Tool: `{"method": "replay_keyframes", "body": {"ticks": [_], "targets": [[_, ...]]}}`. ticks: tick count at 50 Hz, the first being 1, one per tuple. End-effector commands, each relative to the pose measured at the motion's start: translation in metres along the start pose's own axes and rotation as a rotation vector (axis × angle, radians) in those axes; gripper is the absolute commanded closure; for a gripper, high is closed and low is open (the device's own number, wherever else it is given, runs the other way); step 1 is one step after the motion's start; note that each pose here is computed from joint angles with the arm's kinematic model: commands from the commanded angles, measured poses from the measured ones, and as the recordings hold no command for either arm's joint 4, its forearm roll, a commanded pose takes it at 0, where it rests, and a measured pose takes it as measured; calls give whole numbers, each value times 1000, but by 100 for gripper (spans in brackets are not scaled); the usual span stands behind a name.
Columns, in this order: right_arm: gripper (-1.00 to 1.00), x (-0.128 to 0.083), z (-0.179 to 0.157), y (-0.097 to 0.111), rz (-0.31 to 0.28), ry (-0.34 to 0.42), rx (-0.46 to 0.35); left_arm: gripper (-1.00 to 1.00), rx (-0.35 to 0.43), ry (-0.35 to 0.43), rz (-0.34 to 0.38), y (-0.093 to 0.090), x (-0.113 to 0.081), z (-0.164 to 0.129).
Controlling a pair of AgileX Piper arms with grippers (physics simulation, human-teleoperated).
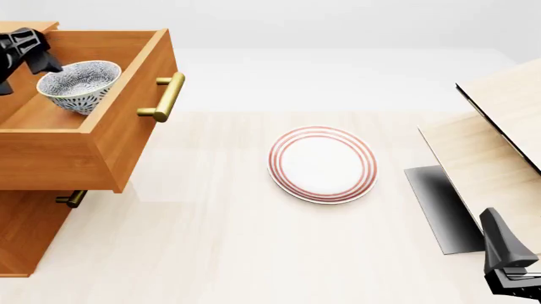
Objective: Open the top drawer of the cabinet and put the bowl in it.
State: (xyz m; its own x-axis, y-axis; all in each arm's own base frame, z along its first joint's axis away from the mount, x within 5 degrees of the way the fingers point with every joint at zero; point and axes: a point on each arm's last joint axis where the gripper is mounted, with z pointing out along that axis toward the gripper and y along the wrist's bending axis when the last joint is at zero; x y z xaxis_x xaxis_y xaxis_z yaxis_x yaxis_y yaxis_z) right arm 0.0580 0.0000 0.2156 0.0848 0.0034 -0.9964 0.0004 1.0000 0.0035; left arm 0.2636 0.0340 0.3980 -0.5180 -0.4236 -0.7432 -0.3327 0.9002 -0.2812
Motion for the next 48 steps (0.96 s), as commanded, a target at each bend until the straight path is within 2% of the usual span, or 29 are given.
{"method": "replay_keyframes", "body": {"ticks": [1,20,27,35,48], "targets": [[-100,0,0,0,-1,0,0,-100,10,-10,23,-1,4,-20],[-100,0,0,0,-1,0,0,-100,42,-38,68,-6,5,-60],[-100,0,0,0,-1,0,0,-100,49,-39,84,-4,13,-70],[-100,0,0,0,-1,0,0,-100,83,-62,133,-9,14,-96],[-100,0,0,0,-1,0,0,-100,110,-94,177,-6,24,-130]]}}
